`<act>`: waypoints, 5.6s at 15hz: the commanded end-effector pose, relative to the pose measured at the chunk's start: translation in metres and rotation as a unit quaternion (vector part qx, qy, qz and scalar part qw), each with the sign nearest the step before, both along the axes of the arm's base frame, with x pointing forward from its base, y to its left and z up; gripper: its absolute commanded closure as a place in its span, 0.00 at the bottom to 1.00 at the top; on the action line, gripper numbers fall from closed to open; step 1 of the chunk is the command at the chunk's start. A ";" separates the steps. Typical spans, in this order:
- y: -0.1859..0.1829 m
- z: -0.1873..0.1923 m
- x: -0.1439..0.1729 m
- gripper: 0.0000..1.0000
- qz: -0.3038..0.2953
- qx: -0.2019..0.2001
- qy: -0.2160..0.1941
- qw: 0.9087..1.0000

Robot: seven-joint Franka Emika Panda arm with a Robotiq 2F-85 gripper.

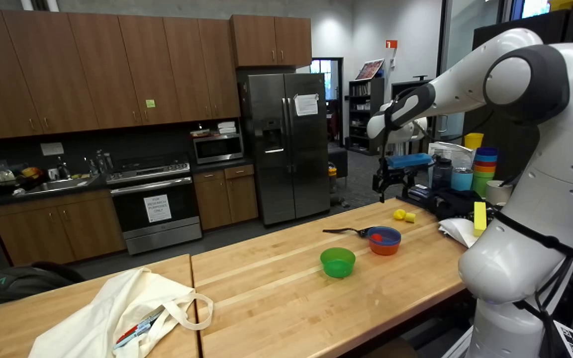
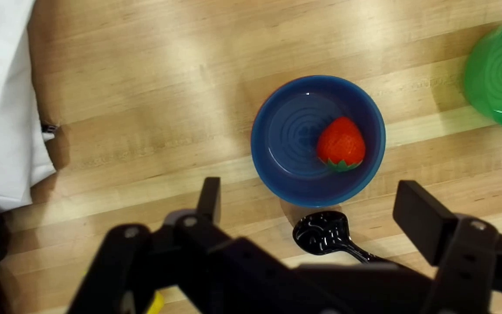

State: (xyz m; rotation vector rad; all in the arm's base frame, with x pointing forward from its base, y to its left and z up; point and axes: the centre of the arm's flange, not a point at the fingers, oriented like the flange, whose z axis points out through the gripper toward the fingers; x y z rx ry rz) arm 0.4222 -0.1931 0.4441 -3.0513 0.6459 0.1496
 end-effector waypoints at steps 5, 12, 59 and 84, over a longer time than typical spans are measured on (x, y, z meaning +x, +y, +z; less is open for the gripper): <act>-0.019 0.003 0.013 0.00 -0.021 -0.023 -0.001 1.000; 0.022 -0.006 0.025 0.00 0.019 -0.044 0.017 0.999; 0.033 -0.092 0.042 0.00 0.033 -0.032 0.088 0.995; 0.033 -0.106 0.045 0.00 0.033 -0.037 0.098 0.994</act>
